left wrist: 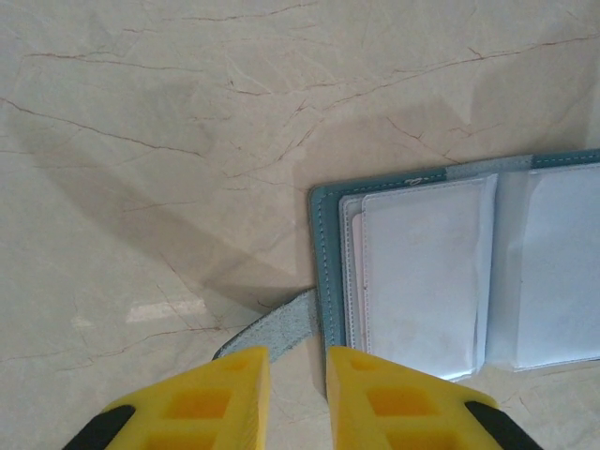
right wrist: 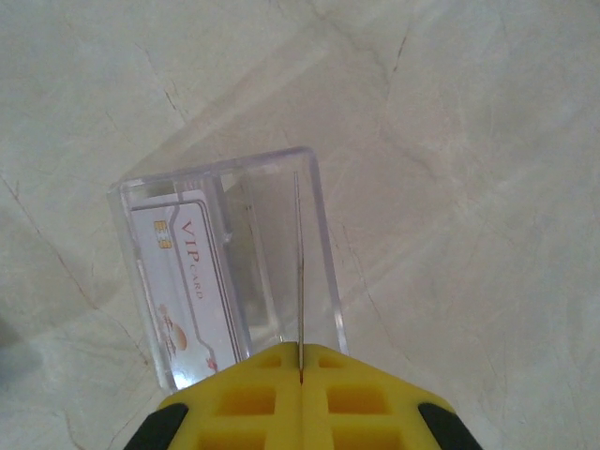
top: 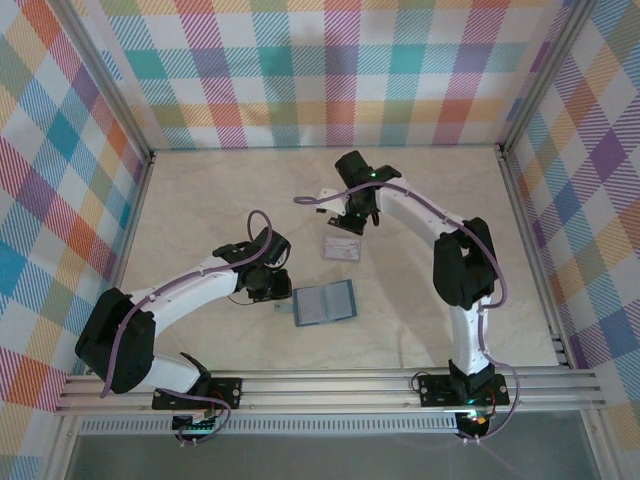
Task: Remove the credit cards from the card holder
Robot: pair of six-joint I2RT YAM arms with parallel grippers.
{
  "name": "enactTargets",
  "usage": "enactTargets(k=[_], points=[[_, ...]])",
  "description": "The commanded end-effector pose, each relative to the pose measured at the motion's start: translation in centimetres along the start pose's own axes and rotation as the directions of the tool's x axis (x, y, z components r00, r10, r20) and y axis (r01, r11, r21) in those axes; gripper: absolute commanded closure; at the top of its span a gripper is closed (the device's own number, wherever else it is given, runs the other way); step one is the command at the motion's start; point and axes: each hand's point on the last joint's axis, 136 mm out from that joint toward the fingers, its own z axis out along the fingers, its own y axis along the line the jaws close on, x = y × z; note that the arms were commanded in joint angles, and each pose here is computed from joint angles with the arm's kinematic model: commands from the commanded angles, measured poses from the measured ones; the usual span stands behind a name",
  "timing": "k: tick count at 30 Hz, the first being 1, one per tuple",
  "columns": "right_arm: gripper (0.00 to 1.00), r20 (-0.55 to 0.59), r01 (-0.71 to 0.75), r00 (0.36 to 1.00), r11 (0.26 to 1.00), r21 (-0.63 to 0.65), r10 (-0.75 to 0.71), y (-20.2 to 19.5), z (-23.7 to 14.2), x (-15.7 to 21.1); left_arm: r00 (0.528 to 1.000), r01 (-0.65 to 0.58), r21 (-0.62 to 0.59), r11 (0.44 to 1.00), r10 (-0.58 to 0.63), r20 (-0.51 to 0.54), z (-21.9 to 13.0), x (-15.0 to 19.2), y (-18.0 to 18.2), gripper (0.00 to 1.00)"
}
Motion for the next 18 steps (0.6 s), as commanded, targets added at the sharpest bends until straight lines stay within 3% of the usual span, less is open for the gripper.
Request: enactTargets(k=[1,8,12,18], points=[[1.00,-0.025,0.029,0.999,0.997,-0.068,-0.030,0.8,0.6,0.5,1.000,0.018,-0.009,1.000,-0.018,-0.013,-0.7,0.5,0.8,0.76],[0.93,-0.062,0.034,0.997,0.994,-0.104,-0.041,1.3,1.7,1.1,1.000,0.014,-0.015,1.000,-0.015,-0.021,-0.6,0.7,0.9,0.76],[0.73,-0.072,0.025,0.997,1.000,-0.014,-0.026,-0.5,1.9,0.9,1.000,0.017,-0.009,1.000,-0.017,-0.024,-0.5,0.7,0.9,0.75],[0.69,-0.039,0.006,0.999,0.990,0.141,-0.001,-3.3,0.0,0.0,1.000,0.015,-0.012,1.000,-0.015,-0.020,-0.5,0.7,1.0,0.75]])
